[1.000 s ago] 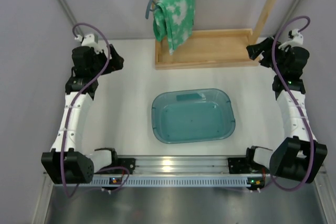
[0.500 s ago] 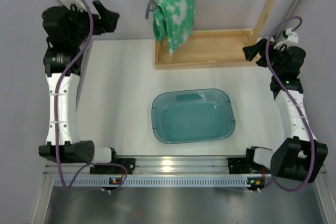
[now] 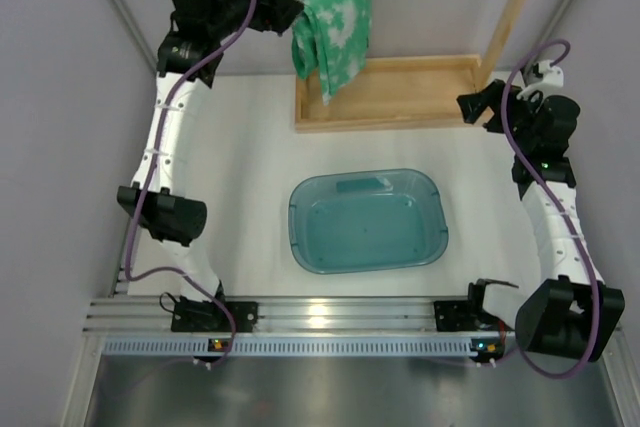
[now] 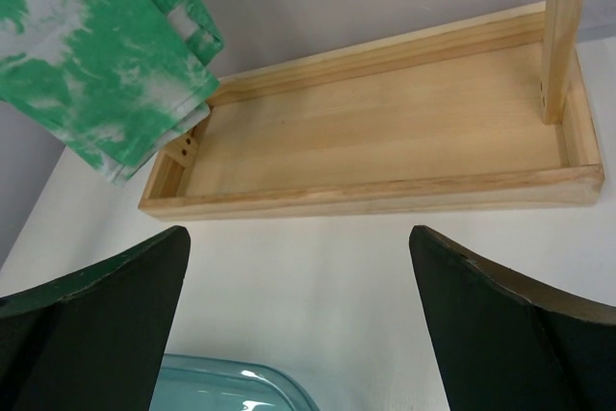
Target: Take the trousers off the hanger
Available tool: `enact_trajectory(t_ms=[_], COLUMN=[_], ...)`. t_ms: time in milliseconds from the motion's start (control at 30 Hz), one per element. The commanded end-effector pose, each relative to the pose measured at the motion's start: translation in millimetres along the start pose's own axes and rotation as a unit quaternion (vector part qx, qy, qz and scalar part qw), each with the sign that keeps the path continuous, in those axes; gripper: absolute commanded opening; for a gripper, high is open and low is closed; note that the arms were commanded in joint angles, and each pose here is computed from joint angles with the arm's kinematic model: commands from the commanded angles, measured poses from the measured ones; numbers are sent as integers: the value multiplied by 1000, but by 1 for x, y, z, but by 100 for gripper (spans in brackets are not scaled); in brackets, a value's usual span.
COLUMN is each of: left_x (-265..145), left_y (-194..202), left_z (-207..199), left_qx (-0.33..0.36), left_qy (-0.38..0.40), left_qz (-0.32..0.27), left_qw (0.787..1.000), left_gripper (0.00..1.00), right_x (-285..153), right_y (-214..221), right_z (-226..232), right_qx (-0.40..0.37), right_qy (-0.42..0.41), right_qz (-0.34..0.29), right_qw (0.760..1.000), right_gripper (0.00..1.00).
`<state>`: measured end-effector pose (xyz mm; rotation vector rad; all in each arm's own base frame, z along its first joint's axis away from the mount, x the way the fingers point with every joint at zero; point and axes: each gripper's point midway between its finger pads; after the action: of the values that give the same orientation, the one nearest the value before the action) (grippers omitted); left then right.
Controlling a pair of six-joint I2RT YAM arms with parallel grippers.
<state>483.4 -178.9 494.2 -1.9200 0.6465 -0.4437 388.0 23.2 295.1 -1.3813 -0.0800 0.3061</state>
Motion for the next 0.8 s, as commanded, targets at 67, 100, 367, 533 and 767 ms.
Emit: enact_trajectory(t_ms=[67,100,367,533,767], left_x=[14,19,36,47,59], left_y=[-19,-13,-3,4,4], left_z=[-21,-18,-19,-15,-9], left_qx=[11,5,20,21,13], left_qy=[26,30,8,-4,-8], left_qz=[-41,-34,-42,-44,-58], left_qw=[999,999,999,999,998], left_gripper=[78,77,68,66,52], right_x=[-6,-6,-7,-8,-17], right_y=[-15,-15,-12,-13,-14], right_z=[18,18,24,27,29], right_qx=[-21,-21,-27,-35,-43], right_qy=[-29,-30,-32,-33,-28], right_qz=[-26,-26,-23,-24,-29], right_qw=[999,999,999,999,998], right_gripper=[100,99,100,99,99])
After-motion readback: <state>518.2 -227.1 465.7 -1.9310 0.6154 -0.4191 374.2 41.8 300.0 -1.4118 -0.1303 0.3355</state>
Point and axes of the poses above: each gripper's point midway between its finger pads, its own x axis out along the fingers, its own z axis along the line the jaws close on, y = z × x, and after that the axes turned 13 degrees about -x, right-handed
